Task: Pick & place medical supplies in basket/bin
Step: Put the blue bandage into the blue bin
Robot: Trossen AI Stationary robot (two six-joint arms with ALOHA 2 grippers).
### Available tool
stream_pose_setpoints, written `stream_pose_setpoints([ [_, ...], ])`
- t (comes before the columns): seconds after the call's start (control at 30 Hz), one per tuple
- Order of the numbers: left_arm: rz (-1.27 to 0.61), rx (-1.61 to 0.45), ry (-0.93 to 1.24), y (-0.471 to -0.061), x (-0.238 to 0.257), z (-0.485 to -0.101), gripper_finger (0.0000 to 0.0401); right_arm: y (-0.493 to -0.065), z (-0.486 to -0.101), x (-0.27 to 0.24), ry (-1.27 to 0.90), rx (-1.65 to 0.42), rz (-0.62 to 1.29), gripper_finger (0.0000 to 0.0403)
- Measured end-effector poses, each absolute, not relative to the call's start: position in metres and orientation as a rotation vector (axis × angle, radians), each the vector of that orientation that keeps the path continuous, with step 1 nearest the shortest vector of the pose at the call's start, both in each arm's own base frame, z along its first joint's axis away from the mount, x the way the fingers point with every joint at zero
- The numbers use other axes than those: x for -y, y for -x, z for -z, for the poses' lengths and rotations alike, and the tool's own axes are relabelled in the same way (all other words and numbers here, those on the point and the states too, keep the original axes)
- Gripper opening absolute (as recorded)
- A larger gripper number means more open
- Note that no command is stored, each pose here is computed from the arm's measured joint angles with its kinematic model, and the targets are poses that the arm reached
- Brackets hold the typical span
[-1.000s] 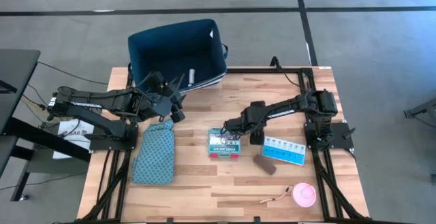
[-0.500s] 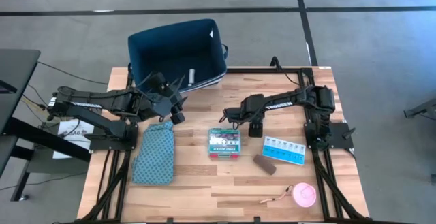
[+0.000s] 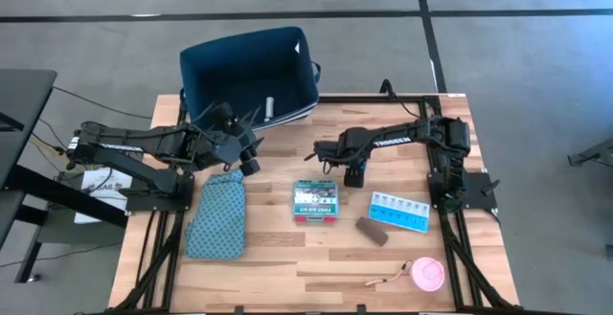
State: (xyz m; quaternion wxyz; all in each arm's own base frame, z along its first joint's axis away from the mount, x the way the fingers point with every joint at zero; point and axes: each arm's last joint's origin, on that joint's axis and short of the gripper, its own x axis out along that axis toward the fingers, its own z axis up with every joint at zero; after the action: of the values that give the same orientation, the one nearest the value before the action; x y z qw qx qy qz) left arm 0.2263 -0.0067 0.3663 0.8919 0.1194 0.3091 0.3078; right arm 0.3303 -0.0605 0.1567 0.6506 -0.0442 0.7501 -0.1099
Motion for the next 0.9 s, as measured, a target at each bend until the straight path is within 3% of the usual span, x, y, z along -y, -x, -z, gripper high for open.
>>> stream_pose_setpoints([
  [0.9,-0.639,-0.642,-0.248,-0.226,0.007,-0.366,0.0199,-0.324,-0.142,0.065,-0.049,-1.678,0.274,0.0223],
])
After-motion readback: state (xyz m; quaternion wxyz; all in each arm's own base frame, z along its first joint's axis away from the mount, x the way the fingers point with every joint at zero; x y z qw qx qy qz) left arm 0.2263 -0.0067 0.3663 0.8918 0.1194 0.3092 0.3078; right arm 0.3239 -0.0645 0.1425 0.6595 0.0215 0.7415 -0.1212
